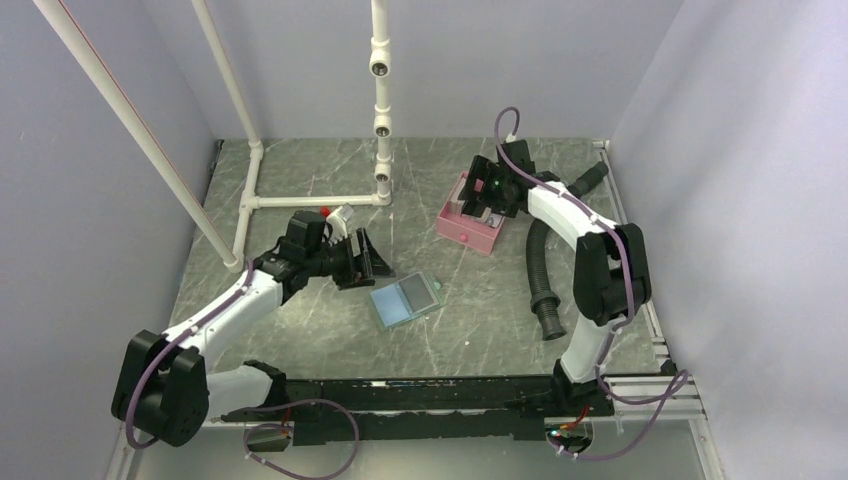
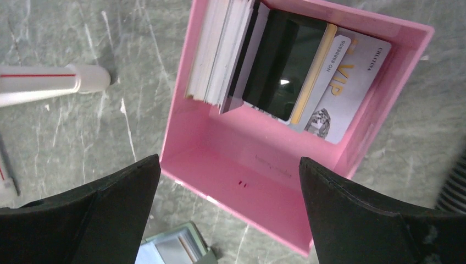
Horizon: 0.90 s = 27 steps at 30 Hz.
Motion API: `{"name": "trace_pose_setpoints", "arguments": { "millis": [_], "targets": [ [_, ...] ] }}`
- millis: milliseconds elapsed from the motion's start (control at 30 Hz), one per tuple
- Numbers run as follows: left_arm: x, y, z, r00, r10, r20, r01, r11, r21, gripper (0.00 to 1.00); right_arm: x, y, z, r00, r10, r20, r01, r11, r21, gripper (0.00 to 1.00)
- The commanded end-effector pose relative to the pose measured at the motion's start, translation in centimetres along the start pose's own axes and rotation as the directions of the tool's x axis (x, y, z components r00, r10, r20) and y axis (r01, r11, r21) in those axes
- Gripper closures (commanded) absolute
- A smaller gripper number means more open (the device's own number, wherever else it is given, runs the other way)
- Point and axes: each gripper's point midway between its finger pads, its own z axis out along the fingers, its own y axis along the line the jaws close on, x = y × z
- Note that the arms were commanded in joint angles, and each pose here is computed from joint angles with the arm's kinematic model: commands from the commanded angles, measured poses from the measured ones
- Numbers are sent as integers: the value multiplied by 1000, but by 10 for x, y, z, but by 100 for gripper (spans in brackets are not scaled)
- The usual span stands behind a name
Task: Put the credit cards into the card holder
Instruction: Pick up the credit card from the storage box.
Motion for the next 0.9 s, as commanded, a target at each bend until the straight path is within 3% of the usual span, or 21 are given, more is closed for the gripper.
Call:
{"name": "trace_pose_setpoints", "arguments": {
  "millis": [0,100,433,700,867],
  "targets": [
    [17,14,-5,999,-1,-32,0,999,-43,20,-26,29,9,996,73,48,-66,990,-125,0],
    [18,14,-3,999,-8,-37,7,1000,-28,20,-23,29,25,993,115,32,-108,981,-158,4],
    [18,12,-3,999,-2,-43,1,1000,-26,20,-27,22,51,980,194,42,-183,965,-189,48],
    [17,13,-2,999,-6,-43,4,1000,-28,20,-27,14,64,975,218,39,-207,959,-191,49],
    [17,12,-2,999,-6,-44,5,1000,-29,20,-26,13,71,970,243,20,-233,949,-214,57]
  ]
}}
